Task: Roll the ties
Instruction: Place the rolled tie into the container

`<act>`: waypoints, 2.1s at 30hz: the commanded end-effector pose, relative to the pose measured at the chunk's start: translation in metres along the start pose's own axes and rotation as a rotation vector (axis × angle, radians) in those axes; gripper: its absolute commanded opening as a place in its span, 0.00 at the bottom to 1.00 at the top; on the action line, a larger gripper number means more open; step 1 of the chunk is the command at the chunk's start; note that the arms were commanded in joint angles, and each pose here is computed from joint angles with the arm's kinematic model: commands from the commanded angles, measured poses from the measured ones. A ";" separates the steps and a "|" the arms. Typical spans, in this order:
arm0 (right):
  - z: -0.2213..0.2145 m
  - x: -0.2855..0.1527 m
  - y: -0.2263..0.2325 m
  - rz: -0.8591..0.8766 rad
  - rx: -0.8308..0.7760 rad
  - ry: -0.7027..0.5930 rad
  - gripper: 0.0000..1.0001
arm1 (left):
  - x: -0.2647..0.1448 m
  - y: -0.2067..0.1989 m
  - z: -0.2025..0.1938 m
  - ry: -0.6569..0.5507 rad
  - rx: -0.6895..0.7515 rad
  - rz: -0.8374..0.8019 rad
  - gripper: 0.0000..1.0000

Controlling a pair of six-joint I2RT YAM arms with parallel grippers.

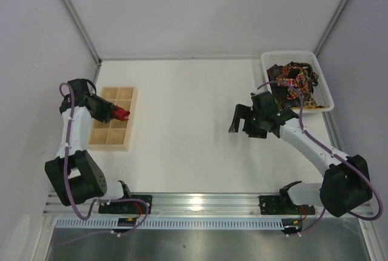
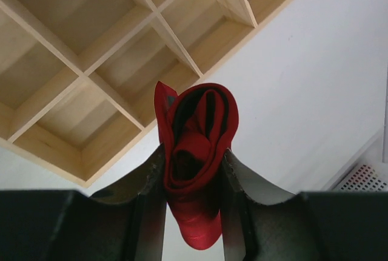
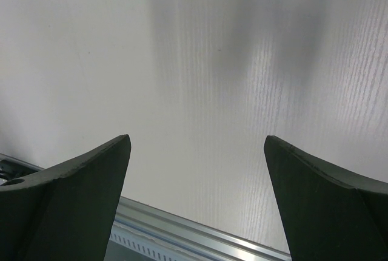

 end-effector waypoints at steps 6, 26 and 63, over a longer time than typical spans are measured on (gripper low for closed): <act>0.003 -0.001 0.001 0.020 -0.013 -0.018 1.00 | 0.021 -0.012 0.036 -0.069 -0.051 0.022 0.00; 0.007 0.002 -0.008 0.007 0.018 -0.019 1.00 | 0.068 0.020 0.007 0.021 -0.061 0.178 0.00; 0.006 0.004 -0.015 -0.005 0.038 -0.016 1.00 | 0.120 0.009 -0.003 0.196 -0.117 0.391 0.00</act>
Point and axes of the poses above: each gripper's point midway between its finger pads, its own x axis out along the fingers, its own y axis along the line the jaws close on, z = x × y, the point moved 9 cm from there along -x, back along the fingers, and after that the axes turned 12 degrees about x, right-handed, at the moved point
